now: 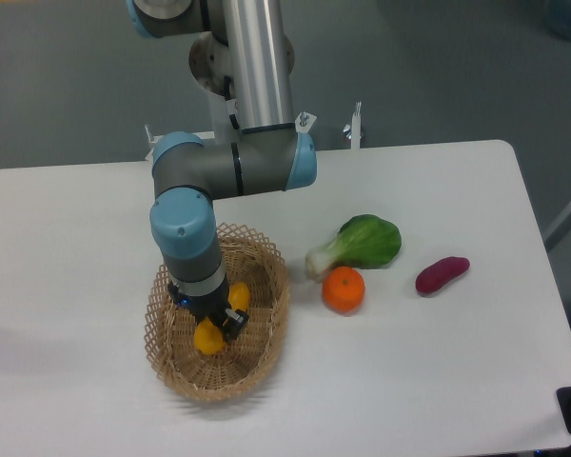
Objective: Pick up the mango from the basket
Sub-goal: 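Lower the gripper into the basket and close it on the yellow mango, then lift the mango out and carry it beside the sweet potato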
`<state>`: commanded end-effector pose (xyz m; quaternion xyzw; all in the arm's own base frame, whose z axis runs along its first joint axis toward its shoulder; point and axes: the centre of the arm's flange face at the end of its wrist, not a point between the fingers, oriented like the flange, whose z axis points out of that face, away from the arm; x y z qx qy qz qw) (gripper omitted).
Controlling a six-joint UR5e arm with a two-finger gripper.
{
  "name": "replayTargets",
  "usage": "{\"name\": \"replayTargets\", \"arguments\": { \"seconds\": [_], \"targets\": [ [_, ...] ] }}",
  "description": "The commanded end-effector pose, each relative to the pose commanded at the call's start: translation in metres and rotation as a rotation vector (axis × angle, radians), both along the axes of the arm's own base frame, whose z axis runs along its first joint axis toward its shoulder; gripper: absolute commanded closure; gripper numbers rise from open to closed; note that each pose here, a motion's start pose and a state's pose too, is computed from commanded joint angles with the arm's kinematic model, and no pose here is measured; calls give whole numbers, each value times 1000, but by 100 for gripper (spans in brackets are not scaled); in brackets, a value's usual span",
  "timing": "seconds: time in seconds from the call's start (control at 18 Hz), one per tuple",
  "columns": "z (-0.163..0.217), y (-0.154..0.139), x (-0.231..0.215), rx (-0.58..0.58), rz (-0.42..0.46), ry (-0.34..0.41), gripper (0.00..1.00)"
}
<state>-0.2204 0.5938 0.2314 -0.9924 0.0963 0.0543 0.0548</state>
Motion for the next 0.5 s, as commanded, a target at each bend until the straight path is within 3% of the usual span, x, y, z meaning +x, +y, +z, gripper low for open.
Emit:
{"name": "replayTargets", "arguments": {
  "seconds": [0.22,0.5],
  "targets": [
    [29,-4,-6,37,-21,21,63],
    [78,-12,-52,88,31,25,63]
  ]
}}
